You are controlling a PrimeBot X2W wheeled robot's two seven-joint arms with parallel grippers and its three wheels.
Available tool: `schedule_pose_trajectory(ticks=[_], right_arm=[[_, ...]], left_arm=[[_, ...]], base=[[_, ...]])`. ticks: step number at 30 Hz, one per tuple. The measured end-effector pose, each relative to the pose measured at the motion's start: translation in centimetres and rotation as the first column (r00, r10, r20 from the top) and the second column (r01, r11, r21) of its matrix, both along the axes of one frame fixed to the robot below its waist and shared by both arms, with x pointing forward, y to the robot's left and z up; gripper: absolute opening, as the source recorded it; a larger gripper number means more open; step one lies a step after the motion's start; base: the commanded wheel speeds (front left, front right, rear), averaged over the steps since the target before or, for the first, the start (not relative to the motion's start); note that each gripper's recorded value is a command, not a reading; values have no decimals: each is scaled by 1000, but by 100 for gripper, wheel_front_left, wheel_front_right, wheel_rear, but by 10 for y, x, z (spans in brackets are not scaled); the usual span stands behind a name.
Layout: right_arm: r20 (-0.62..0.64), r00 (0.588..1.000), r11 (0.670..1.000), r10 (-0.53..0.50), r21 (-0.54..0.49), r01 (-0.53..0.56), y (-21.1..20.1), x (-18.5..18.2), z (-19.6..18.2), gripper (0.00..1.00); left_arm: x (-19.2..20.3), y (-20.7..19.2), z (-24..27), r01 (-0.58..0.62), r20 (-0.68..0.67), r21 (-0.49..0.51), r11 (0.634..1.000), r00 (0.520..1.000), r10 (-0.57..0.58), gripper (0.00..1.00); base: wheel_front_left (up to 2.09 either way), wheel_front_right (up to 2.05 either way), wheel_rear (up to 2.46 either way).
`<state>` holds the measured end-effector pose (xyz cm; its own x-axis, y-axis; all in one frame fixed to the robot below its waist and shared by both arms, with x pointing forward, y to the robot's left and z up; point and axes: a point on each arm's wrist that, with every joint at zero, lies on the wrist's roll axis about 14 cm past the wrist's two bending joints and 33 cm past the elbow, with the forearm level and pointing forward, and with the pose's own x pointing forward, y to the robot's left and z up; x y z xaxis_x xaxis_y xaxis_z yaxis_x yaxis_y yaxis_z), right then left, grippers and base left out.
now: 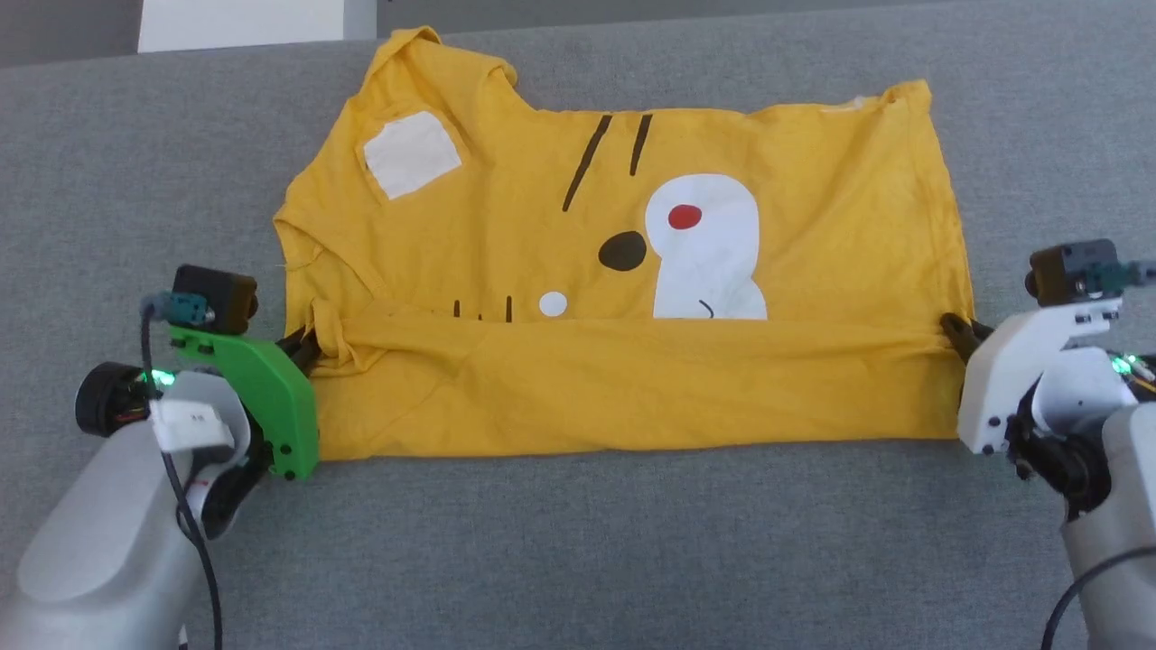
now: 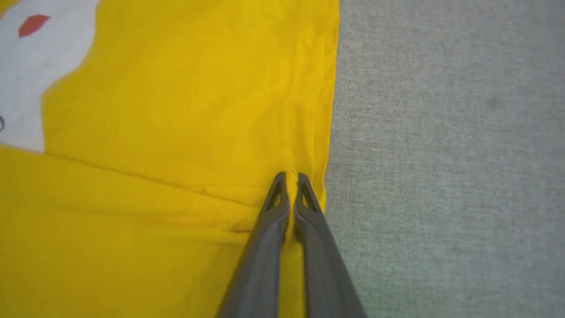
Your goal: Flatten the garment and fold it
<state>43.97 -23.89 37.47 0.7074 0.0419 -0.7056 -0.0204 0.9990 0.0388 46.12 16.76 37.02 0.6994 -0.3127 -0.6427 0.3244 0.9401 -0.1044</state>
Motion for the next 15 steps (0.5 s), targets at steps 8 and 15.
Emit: schedule_pose_trajectory(ticks=[8,15], right_arm=[[-65,998,999,-20,38,23,3,1,4,100],[217,976,997,-32,72,16,12,3,45,100]], left_arm=[[7,0,14,-84,33,-84,993,996,87,100],[12,22,71,-207,417,-105,973,879,232,100]], base=[[0,0,0],[0,0,0]])
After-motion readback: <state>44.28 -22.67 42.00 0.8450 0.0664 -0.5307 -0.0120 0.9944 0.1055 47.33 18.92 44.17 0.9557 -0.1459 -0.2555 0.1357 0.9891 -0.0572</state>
